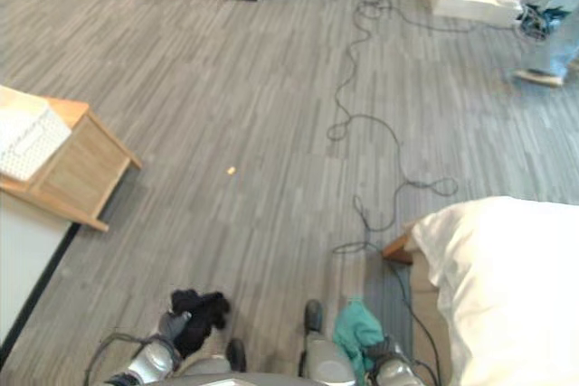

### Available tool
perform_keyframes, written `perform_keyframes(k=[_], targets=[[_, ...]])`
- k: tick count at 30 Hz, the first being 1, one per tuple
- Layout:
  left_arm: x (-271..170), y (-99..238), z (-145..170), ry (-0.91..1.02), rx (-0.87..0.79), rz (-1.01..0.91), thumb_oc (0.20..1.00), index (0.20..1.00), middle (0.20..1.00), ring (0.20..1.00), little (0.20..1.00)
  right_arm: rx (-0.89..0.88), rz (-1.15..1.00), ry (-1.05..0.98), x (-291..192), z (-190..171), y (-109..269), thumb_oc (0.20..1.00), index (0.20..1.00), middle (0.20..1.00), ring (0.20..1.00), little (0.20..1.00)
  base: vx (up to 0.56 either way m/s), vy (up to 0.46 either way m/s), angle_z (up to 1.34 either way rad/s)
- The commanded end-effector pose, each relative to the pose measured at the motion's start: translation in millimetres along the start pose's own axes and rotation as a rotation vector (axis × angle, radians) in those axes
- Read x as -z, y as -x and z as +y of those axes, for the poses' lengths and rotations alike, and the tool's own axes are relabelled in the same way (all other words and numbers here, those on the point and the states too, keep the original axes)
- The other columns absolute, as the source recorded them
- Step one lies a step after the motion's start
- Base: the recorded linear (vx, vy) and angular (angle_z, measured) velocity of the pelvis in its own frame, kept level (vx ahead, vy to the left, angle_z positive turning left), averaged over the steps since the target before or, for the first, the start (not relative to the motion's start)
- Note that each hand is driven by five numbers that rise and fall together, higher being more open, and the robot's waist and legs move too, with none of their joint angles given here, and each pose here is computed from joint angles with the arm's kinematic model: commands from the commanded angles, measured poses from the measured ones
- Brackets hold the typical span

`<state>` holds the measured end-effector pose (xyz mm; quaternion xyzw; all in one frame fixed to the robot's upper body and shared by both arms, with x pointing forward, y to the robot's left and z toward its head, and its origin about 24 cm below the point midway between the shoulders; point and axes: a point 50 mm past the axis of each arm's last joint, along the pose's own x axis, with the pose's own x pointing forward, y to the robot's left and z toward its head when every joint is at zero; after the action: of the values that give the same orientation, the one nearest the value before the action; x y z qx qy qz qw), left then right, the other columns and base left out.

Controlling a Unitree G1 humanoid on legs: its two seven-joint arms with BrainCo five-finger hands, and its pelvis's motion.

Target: Tidy up the quilt and then pick up the clothes from the bed and put them into the laundry hamper.

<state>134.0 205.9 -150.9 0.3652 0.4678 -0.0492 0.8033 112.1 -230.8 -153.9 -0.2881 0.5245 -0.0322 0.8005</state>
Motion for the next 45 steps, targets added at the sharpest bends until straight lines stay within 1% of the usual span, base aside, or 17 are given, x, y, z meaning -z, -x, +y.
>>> perform_keyframes(k=[1,4,5,12,13,20,21,25,28,32,35,37,38,40,42,43,45], targets=[[-22,-8,24,-0.035,-0.089,-0.082,0.2,0.2,0.2,0.2,0.2,0.059,-0.056,0.08,-14,-18,-5,0.2,0.2,0.2,0.2,0.2,0.05,-0.162,0.02],[-28,-9,26,-0.052,-0.095,-0.112,0.2,0.2,0.2,0.2,0.2,0.083,-0.078,0.093,-17,-25,-6,0.2,0.2,0.2,0.2,0.2,0.04,-0.14,0.22],[-34,-9,26,-0.059,-0.101,-0.124,0.2,0.2,0.2,0.2,0.2,0.116,-0.082,0.108,-18,-37,-8,0.2,0.2,0.2,0.2,0.2,0.12,-0.134,0.34],[-10,-6,19,-0.029,-0.085,-0.037,0.2,0.2,0.2,0.2,0.2,0.136,-0.101,0.169,-22,-42,-9,0.2,0.2,0.2,0.2,0.2,0.27,-0.028,0.01],[-1,-4,13,-0.043,-0.059,-0.01,0.2,0.2,0.2,0.2,0.2,0.147,-0.12,0.163,-26,-43,-8,0.2,0.2,0.2,0.2,0.2,0.43,0.084,0.16],[20,0,9,-0.039,-0.049,0.066,0.2,0.2,0.2,0.2,0.2,0.125,-0.119,0.161,-27,-32,-7,0.2,0.2,0.2,0.2,0.2,0.49,0.086,0.23],[31,1,14,-0.033,-0.064,0.104,0.2,0.2,0.2,0.2,0.2,0.081,-0.106,0.183,-22,-17,-5,0.2,0.2,0.2,0.2,0.2,0.61,0.069,-0.43],[25,-2,22,-0.091,-0.073,0.08,0.2,0.2,0.2,0.2,0.2,0.09,-0.081,0.178,-21,-17,-6,0.2,0.2,0.2,0.2,0.2,0.52,0.134,-0.18],[15,-6,32,-0.111,-0.112,0.049,0.2,0.2,0.2,0.2,0.2,0.133,-0.12,0.118,-39,-30,-9,0.2,0.2,0.2,0.2,0.2,0.4,0.137,0.36],[-19,-11,42,-0.164,-0.143,-0.075,0.2,0.2,0.2,0.2,0.2,0.164,-0.171,0.064,-52,-39,-9,0.2,0.2,0.2,0.2,0.2,0.5,0.041,0.52],[-42,-14,48,-0.173,-0.15,-0.145,0.2,0.2,0.2,0.2,0.2,0.183,-0.146,0.038,-48,-44,-9,0.2,0.2,0.2,0.2,0.2,0.84,-0.193,1.37],[-37,-13,41,-0.168,-0.128,-0.122,0.2,0.2,0.2,0.2,0.2,0.165,-0.119,0.05,-41,-39,-9,0.2,0.2,0.2,0.2,0.2,0.76,-0.178,1.21],[-23,-11,29,-0.185,-0.084,-0.076,0.2,0.2,0.2,0.2,0.2,0.136,-0.093,0.074,-34,-33,-9,0.2,0.2,0.2,0.2,0.2,0.86,-0.347,0.55],[-7,-8,21,-0.162,-0.055,-0.017,0.2,0.2,0.2,0.2,0.2,0.118,-0.075,0.121,-27,-33,-9,0.2,0.2,0.2,0.2,0.2,0.8,-0.405,0.4],[-2,-7,20,-0.139,-0.051,-0.003,0.2,0.2,0.2,0.2,0.2,0.13,-0.07,0.135,-25,-38,-10,0.2,0.2,0.2,0.2,0.2,0.32,-0.331,0.82],[0,-8,24,-0.123,-0.073,0.005,0.2,0.2,0.2,0.2,0.2,0.159,-0.1,0.143,-33,-48,-11,0.2,0.2,0.2,0.2,0.2,0.35,-0.4,0.34],[-1,-7,24,-0.123,-0.076,0.0,0.2,0.2,0.2,0.2,0.2,0.159,-0.123,0.183,-41,-50,-12,0.2,0.2,0.2,0.2,0.2,0.47,-0.228,0.21]])
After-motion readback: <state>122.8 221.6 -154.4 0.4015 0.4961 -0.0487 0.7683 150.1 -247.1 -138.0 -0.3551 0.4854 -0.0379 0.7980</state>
